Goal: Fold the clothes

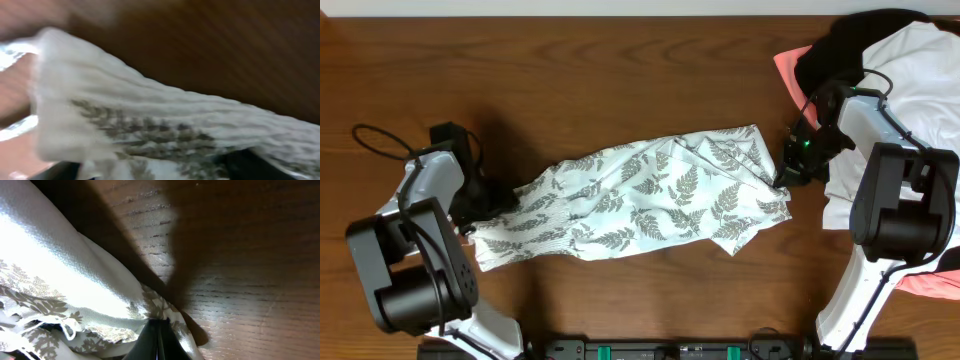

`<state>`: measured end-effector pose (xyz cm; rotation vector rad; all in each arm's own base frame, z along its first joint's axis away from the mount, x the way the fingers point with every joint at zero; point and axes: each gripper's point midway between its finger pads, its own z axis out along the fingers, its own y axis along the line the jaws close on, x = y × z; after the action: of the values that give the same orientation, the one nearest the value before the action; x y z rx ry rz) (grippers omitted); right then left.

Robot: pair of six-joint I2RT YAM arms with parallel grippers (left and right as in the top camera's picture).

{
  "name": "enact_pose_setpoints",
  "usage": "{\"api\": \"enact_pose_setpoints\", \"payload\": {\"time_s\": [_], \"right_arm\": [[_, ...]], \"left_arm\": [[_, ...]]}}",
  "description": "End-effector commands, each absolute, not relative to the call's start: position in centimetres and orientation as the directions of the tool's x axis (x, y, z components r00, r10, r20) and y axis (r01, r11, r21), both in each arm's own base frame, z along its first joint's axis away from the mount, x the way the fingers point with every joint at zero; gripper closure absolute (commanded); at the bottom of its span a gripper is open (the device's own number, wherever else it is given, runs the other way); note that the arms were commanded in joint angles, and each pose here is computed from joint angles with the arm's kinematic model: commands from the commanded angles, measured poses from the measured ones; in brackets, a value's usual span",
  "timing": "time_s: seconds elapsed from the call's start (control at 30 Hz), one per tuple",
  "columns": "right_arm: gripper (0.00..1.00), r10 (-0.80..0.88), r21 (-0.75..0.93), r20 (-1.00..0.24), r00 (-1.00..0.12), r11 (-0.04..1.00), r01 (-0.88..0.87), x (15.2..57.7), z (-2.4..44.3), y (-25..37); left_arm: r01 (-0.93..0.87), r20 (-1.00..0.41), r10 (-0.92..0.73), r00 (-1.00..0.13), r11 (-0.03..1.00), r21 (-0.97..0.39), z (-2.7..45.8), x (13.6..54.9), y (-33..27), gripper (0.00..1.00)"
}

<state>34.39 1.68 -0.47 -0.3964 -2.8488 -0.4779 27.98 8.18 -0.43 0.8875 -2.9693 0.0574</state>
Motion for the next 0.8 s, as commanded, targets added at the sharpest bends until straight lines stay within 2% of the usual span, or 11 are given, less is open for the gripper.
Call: {"api": "enact_pose_setpoints", "payload": {"time_s": [0.0, 0.1, 0.37, 0.57, 0.77], "right_arm": [[0.98, 0.229, 0.157, 0.293, -0.928, 0.946, 0.283, 33.1, -2.9, -0.7], [0.98, 0.229, 0.157, 0.296, -0.927, 0.946, 0.284, 33.0, -2.8, -0.7], [0.99, 0.228, 0.155, 0.304, -0.925, 0.946, 0.285, 32.8, -2.8, -0.7], [0.99, 0.229, 0.157, 0.298, -0.927, 0.946, 0.284, 32.9, -2.6, -0.7], [0.98, 0.232, 0.179, 0.205, -0.951, 0.946, 0.269, 34.5, -0.5, -0.8]], "left_arm": [[-0.486, 0.114, -0.474, -0.873, 0.864, -0.129, -1.6, 27.9, 6.0, 0.52], [-0.484, 0.109, -0.472, -0.875, 0.864, -0.139, -1.6, 28.2, 5.9, 0.94], [-0.503, 0.051, -0.502, -0.864, 0.852, -0.142, -0.1, 29.2, 7.2, 0.94], [-0.557, -0.074, -0.566, -0.821, 0.823, -0.108, 3.3, 29.8, 10.0, 0.94], [-0.608, -0.192, -0.617, -0.763, 0.786, -0.107, 6.7, 29.7, 12.6, 0.94]]}}
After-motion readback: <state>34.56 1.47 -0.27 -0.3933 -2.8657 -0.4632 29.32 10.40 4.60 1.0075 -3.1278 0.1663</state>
